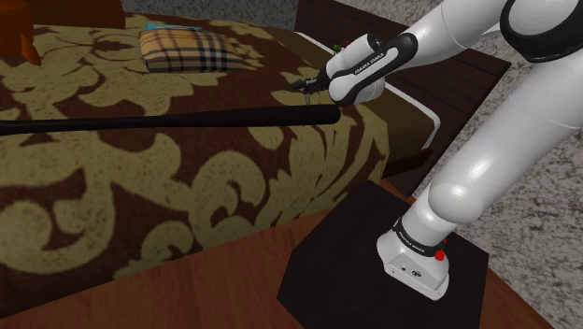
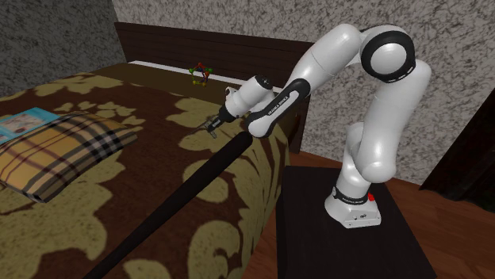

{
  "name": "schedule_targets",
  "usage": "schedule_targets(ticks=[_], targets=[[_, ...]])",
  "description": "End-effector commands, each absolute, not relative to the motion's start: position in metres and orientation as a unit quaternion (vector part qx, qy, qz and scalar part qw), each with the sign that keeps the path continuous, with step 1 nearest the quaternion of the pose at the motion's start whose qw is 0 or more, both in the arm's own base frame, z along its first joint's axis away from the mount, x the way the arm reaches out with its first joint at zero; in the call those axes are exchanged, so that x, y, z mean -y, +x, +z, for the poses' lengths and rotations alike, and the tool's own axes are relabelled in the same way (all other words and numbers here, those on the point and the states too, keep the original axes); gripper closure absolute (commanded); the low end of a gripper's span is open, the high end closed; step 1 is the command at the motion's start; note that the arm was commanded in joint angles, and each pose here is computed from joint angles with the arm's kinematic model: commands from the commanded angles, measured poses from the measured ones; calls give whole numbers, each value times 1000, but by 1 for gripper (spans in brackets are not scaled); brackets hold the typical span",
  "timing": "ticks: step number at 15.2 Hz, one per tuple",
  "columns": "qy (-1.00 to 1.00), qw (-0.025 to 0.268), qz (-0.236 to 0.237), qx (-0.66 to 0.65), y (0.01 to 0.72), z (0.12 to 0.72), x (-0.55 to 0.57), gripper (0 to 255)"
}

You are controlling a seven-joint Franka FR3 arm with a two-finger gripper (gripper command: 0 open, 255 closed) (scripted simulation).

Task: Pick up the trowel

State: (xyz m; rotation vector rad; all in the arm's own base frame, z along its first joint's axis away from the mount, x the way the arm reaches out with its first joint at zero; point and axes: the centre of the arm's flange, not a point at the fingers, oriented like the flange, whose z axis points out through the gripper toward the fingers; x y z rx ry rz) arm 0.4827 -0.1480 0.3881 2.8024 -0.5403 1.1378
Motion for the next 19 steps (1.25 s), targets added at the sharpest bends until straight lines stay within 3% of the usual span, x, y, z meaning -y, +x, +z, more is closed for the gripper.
schedule_targets(ticks=[1, 19], targets=[[912, 35, 370, 176, 483, 388, 148, 255], [912, 35, 370, 176, 483, 468, 148, 255]])
